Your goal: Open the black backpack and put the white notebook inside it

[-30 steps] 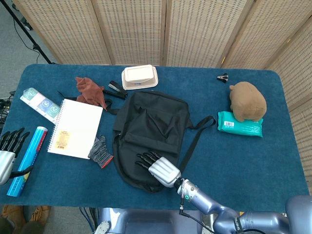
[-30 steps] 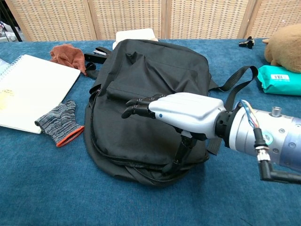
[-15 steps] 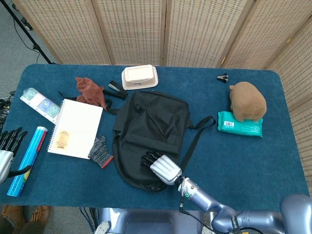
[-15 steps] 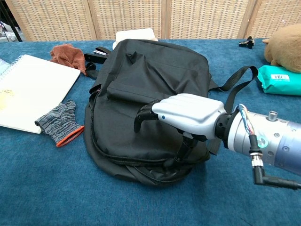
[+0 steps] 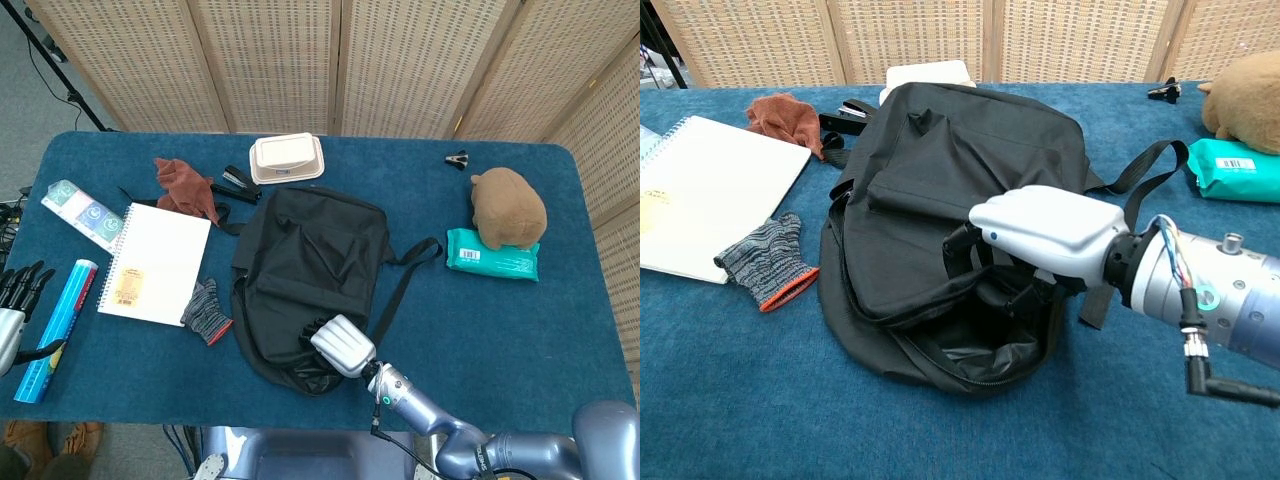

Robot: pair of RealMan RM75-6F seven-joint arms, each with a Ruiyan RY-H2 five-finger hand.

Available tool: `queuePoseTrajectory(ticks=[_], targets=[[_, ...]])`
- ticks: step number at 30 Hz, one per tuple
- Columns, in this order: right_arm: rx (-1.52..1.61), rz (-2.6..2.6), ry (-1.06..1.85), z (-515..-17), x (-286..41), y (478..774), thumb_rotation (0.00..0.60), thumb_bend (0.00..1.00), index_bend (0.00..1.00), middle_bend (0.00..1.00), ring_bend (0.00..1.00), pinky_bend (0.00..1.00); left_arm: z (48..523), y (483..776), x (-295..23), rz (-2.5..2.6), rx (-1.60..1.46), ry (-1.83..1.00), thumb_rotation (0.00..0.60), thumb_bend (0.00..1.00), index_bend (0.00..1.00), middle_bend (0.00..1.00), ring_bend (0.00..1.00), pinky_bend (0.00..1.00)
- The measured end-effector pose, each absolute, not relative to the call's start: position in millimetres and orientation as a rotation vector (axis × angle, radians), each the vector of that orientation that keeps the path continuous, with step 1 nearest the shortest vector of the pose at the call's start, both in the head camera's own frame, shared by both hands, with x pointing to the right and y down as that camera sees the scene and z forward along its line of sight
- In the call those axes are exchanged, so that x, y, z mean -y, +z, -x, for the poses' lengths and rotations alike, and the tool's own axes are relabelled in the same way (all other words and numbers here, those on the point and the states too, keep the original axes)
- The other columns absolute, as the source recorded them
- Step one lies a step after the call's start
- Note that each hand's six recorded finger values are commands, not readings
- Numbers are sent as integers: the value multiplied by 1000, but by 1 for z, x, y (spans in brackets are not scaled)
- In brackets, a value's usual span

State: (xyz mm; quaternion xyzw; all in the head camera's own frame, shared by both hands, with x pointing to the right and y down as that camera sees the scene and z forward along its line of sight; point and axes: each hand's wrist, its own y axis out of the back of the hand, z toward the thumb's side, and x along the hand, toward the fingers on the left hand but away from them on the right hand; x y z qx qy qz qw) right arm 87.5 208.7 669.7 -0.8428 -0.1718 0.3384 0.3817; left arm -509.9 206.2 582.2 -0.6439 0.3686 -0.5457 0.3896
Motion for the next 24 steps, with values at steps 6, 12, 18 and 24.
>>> queuePoseTrajectory(ticks=[6, 12, 18, 24], targets=[[547, 2173, 842, -89, -193, 660, 600, 608, 583, 538, 508, 588, 510, 582, -206, 1642, -936, -1386, 600, 0, 0, 0, 0, 0], [699, 2183, 819, -93, -168, 648, 600, 609, 619, 570, 531, 601, 504, 584, -203, 1637, -885, -1377, 600, 0, 0, 0, 0, 0], [818, 2205, 836, -99, -148, 642, 600, 609, 628, 579, 536, 606, 489, 593, -199, 1615, -762, -1368, 600, 0, 0, 0, 0, 0], [932, 2242, 849, -105, -131, 631, 600, 610, 633, 582, 537, 606, 472, 614, -201, 1629, -657, -1389, 600, 0, 0, 0, 0, 0]])
